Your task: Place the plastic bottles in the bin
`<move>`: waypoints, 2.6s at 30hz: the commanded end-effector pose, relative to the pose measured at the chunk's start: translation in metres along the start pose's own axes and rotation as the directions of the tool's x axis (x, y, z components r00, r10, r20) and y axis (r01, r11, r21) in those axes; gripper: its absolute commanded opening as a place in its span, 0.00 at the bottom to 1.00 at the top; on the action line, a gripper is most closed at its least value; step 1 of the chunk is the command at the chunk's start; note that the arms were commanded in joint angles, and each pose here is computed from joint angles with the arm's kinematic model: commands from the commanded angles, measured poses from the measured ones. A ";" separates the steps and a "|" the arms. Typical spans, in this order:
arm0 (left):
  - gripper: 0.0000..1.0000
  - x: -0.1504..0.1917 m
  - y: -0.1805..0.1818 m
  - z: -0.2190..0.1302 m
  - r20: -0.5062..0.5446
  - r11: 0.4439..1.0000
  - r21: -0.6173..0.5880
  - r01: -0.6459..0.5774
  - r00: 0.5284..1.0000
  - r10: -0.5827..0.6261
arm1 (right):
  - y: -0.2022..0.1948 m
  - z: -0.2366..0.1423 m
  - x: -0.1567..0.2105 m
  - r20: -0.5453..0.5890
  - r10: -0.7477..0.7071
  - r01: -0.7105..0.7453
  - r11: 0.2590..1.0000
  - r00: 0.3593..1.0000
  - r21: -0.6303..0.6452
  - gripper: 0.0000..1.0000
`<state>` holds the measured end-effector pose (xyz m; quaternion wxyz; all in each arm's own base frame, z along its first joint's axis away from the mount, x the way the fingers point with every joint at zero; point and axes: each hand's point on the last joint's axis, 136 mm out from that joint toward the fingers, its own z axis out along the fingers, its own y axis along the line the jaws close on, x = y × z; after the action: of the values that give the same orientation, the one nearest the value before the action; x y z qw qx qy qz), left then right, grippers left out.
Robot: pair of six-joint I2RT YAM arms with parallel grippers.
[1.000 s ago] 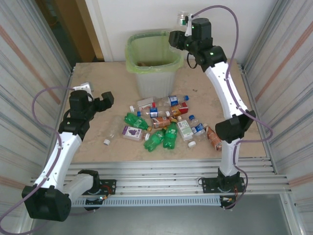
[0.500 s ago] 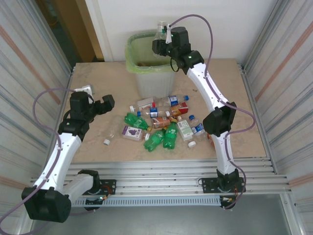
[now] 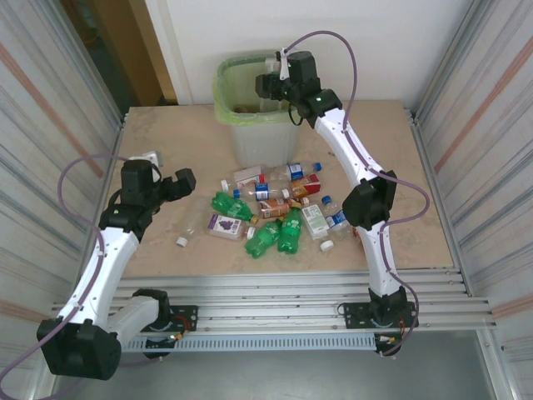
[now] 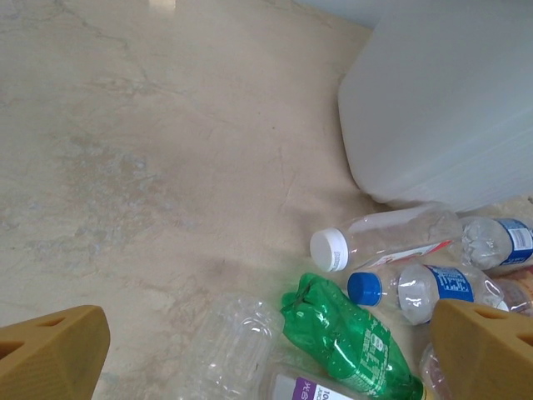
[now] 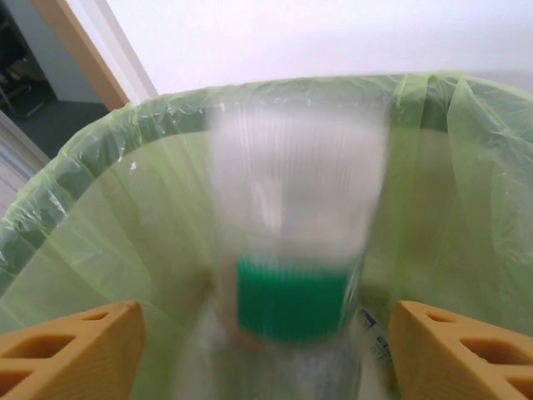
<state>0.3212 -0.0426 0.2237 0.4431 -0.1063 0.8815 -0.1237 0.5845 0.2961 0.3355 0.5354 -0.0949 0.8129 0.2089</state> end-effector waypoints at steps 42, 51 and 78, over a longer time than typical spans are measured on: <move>0.98 0.089 0.024 0.035 -0.532 0.990 -0.032 -0.138 0.841 0.100 | -0.078 -0.229 0.037 0.023 0.059 -0.062 0.842 0.998 0.537 0.98; 0.97 0.100 0.028 0.046 -0.580 0.990 -0.045 -0.137 0.810 0.086 | -0.134 -0.289 0.124 -0.007 0.229 -0.165 0.722 0.973 0.672 0.98; 0.87 0.123 0.057 0.075 -0.659 0.969 -0.189 -0.158 0.752 -0.006 | -0.171 -0.338 0.206 -0.109 0.294 -0.088 0.582 0.950 0.809 0.98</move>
<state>0.3008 -0.0429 0.0682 0.0965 -0.0540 0.9926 -0.0496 0.2934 0.0217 0.2209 0.3962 0.2027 0.8890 -0.1078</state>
